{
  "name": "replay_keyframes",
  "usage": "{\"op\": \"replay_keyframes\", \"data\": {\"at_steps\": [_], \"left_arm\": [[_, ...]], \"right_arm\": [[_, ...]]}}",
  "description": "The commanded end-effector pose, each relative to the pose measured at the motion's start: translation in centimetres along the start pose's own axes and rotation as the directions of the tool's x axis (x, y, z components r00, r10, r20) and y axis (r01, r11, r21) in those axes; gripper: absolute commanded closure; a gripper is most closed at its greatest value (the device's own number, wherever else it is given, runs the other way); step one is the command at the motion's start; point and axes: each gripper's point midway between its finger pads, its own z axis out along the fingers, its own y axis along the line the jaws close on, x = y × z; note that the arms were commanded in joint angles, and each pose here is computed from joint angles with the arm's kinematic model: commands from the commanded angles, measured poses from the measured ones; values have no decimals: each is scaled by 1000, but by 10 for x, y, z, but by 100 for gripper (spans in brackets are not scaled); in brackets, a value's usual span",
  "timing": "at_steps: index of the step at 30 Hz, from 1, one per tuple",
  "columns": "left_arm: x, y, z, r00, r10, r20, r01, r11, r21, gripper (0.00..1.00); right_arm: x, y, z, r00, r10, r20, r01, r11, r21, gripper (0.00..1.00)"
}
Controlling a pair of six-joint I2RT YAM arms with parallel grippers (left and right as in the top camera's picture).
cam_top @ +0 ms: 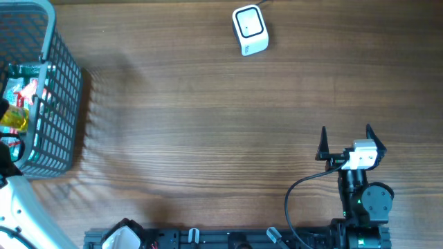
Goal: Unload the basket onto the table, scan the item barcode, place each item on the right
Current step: 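Lift the yellow Vim bottle out and place it on the table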
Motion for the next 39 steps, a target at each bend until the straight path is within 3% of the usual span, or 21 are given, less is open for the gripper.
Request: {"op": "replay_keyframes", "data": {"at_steps": [1, 10, 15, 18, 23, 25, 28, 32, 37, 39], "left_arm": [[-19, -20, -20, 996, 3, 84, -9, 997, 70, 63], [-40, -75, -48, 974, 29, 224, -84, 967, 240, 64], [-61, -118, -93, 927, 22, 375, -174, 909, 379, 64], [-40, -143, -114, 939, 38, 341, -206, 857, 472, 65], [49, -177, -119, 971, 217, 102, -235, 779, 581, 65], [100, -186, -109, 943, 328, -55, -232, 769, 595, 65], [179, -202, -93, 830, 500, -249, -271, 750, 603, 66], [261, -229, -77, 702, 577, -416, -272, 758, 592, 67], [373, -264, -62, 556, 655, -512, -313, 735, 601, 67], [401, -269, -57, 526, 672, -521, -327, 726, 605, 67]], "right_arm": [[-1, -3, 0, 1000, -9, 5, 9, 1000, 19, 0], [-1, -3, 0, 1000, -9, 5, 9, 1000, 19, 0], [-1, -4, 0, 1000, -10, 5, 10, 1000, 19, 0], [-1, -4, 0, 1000, -10, 5, 10, 1000, 19, 0], [-1, -3, 0, 1000, -10, 4, 10, 1000, 19, 0], [-1, -3, 0, 1000, -9, 4, 9, 1000, 19, 0], [-1, -3, 0, 1000, -10, 4, 10, 1000, 19, 0], [-1, -3, 0, 1000, -10, 4, 10, 1000, 19, 0], [-1, -3, 0, 1000, -9, 4, 9, 1000, 19, 0], [-1, -3, 0, 1000, -9, 4, 9, 1000, 19, 0]]}}
